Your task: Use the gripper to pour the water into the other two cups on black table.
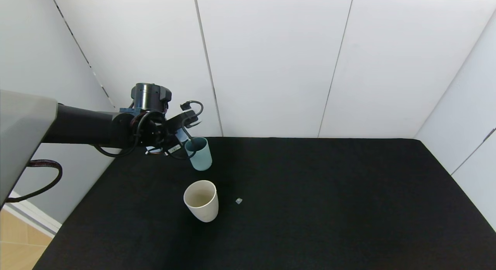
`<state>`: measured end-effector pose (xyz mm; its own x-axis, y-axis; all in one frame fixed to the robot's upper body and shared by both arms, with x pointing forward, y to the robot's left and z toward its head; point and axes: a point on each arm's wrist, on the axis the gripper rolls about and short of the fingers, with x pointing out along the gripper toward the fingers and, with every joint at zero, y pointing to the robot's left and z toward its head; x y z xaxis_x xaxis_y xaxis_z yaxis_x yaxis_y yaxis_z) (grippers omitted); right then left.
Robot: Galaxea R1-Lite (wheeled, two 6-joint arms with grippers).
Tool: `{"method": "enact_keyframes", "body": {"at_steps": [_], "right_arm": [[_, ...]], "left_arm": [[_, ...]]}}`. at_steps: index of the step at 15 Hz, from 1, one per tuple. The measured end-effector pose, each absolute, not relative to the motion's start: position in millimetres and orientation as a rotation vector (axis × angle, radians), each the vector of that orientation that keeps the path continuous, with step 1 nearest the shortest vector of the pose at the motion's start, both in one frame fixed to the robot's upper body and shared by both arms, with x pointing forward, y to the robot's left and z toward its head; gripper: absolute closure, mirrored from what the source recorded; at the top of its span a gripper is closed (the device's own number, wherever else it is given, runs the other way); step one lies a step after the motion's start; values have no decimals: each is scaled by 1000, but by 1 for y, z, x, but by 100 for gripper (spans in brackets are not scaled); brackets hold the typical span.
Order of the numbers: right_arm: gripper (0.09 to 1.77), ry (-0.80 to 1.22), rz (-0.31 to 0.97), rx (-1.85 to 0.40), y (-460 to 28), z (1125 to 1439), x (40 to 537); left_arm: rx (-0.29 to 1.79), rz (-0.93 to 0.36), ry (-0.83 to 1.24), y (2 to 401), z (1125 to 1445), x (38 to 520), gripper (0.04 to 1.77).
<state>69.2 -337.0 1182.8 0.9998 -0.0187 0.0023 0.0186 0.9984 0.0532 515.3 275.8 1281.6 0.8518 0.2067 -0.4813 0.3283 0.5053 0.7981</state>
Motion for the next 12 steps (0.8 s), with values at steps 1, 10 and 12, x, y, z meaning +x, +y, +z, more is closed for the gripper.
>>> {"method": "enact_keyframes", "body": {"at_steps": [1, 10, 12], "right_arm": [[15, -3, -18, 53, -337, 1183, 69], [15, -3, -19, 53, -337, 1183, 69], [15, -3, -18, 53, -337, 1183, 69]], "left_arm": [[1054, -78, 572, 276, 1282, 515, 56], [1075, -67, 573, 276, 1285, 514, 56], [1083, -63, 574, 276, 1285, 514, 56]]}}
